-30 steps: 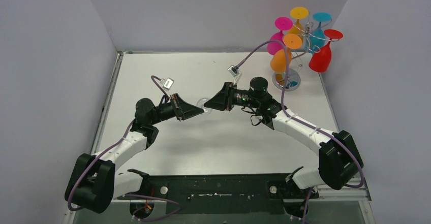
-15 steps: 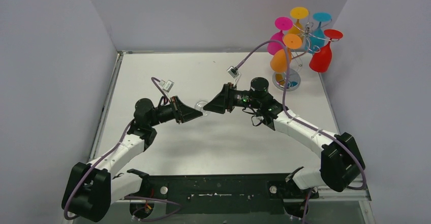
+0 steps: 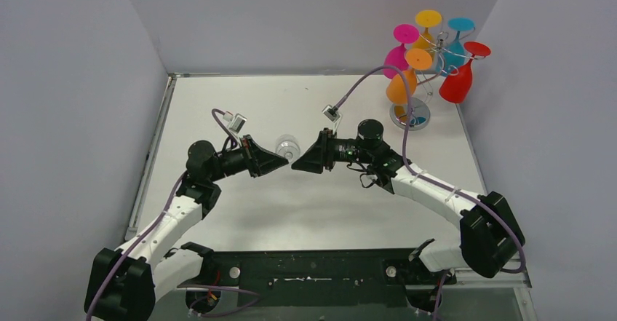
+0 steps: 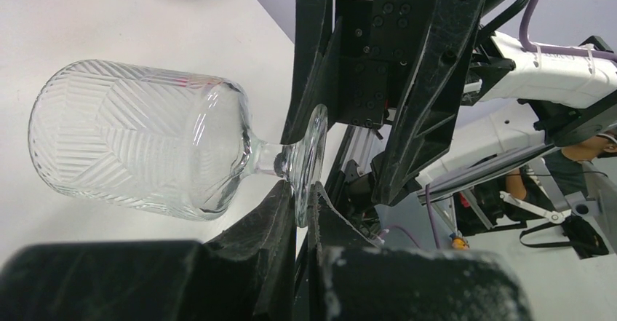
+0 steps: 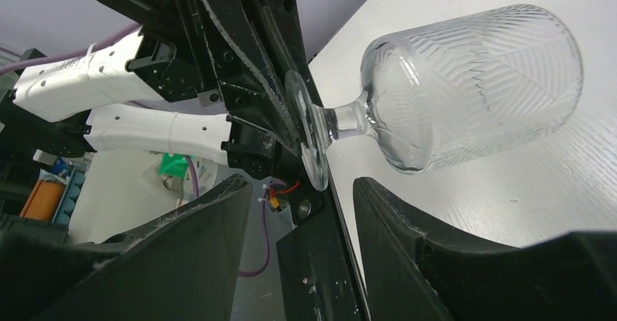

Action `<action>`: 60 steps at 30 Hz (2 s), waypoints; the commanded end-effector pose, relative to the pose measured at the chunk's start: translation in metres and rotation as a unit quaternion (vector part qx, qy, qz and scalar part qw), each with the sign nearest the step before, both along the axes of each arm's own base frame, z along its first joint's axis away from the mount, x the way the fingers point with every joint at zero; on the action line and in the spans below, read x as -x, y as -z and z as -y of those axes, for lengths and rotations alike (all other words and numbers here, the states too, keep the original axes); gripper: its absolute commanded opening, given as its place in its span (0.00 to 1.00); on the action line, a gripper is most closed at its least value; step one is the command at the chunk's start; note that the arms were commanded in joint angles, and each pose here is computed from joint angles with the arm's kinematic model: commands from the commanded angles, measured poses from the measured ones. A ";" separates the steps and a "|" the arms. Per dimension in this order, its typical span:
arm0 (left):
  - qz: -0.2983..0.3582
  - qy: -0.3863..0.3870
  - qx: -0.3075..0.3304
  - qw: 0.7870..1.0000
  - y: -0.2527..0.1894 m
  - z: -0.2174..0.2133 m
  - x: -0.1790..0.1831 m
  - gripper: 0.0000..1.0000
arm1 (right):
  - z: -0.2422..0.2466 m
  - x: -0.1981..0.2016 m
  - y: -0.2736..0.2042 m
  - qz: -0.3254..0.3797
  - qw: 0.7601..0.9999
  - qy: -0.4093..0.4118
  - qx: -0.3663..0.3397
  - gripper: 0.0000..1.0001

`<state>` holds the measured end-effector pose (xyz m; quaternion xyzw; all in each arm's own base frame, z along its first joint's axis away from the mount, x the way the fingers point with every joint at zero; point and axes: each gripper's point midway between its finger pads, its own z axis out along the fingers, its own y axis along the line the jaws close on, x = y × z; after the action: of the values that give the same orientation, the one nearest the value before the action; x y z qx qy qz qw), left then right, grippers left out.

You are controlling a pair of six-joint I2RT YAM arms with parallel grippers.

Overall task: Take the wine glass off the wine glass rack
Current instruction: Place the wine glass at the center of the board.

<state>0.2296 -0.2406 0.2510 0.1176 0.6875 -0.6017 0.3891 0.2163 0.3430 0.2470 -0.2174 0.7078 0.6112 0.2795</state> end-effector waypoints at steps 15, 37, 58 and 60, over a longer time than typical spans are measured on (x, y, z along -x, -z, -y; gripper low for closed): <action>0.100 0.016 0.001 0.995 -0.042 0.002 0.008 0.00 | -0.023 0.005 -0.038 0.097 0.991 -0.016 -0.085 0.26; 0.101 0.043 -0.005 0.994 -0.040 0.004 0.018 0.00 | -0.011 0.004 -0.042 0.188 0.975 0.021 -0.116 0.00; 0.086 0.021 -0.061 0.994 -0.031 0.000 0.003 0.61 | -0.007 0.002 -0.006 0.329 0.941 0.075 0.009 0.00; 0.090 0.013 -0.080 0.993 -0.030 -0.004 0.000 0.64 | -0.009 0.006 -0.004 0.355 0.932 0.070 0.020 0.00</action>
<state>0.2230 -0.2415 0.2682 0.1881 0.6901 -0.5676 0.4076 0.2043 0.3515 0.2031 -0.3355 0.6668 0.4985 0.4408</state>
